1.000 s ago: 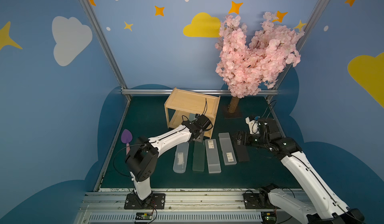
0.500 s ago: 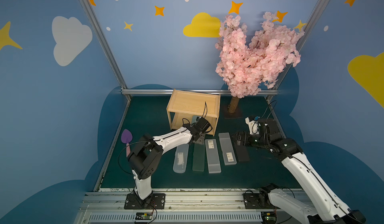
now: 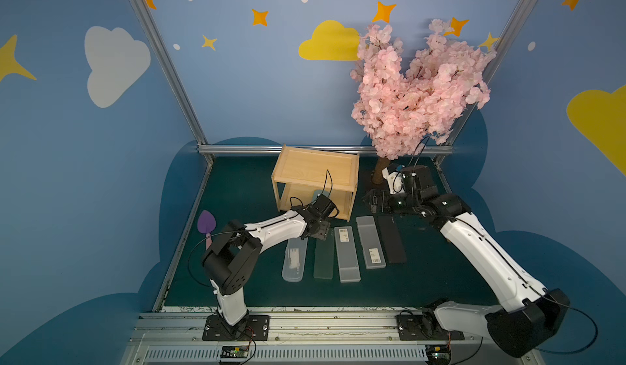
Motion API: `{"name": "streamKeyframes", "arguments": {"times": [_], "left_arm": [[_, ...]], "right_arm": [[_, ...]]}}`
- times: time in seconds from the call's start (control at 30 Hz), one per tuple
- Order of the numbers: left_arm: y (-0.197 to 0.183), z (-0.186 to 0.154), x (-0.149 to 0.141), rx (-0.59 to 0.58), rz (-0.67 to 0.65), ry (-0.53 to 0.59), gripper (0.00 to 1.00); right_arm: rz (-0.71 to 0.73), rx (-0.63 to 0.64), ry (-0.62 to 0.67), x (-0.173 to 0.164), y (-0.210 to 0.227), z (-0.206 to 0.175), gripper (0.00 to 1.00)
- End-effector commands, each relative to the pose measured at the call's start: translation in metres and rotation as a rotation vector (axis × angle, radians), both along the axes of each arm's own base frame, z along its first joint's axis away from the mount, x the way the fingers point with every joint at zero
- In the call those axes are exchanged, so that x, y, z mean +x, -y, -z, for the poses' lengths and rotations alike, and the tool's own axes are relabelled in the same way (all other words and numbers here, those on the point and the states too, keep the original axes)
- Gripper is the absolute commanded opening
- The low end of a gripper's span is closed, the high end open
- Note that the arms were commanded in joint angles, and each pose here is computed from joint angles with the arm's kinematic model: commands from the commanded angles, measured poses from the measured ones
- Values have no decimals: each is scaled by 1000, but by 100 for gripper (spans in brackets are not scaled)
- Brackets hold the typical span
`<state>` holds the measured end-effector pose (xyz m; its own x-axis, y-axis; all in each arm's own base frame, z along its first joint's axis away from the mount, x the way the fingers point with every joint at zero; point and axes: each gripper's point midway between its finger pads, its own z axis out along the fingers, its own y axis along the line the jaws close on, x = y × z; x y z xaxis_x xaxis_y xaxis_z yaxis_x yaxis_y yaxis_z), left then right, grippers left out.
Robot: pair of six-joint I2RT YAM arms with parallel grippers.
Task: Remove the pencil cases from the shelf
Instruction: Adjust the shelf at the center of the board.
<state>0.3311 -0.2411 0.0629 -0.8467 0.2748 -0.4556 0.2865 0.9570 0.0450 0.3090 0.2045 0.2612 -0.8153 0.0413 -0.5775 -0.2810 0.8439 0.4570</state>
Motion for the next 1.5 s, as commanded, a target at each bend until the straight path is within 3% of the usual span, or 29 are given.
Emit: {"name": "streamKeyframes", "arguments": {"times": [0.0,0.2,0.43,0.83,0.87,1.0,1.03,1.47], "left_arm": [[4,-16,4,-51,32,37,69],[-1,-23,8,-65,30,55,69],[-9,-35,4,-71,17,64,69],[-19,-68,-8,-96,21,91,69],[-20,-71,-9,-97,21,92,69],[-26,-74,-19,-102,10,76,69],[-30,-74,-23,-98,4,72,69],[-82,-85,-82,-129,-99,60,69]], "right_arm": [[-25,12,-10,17,-18,-1,78],[-30,-1,-50,48,-40,5,52],[-22,-71,-92,71,-52,16,51],[6,-147,-127,82,-51,34,50],[4,-152,-125,83,-52,35,49],[5,-170,-133,88,-53,40,18],[9,-172,-135,90,-53,41,15],[52,-187,-142,130,-50,46,13]]}}
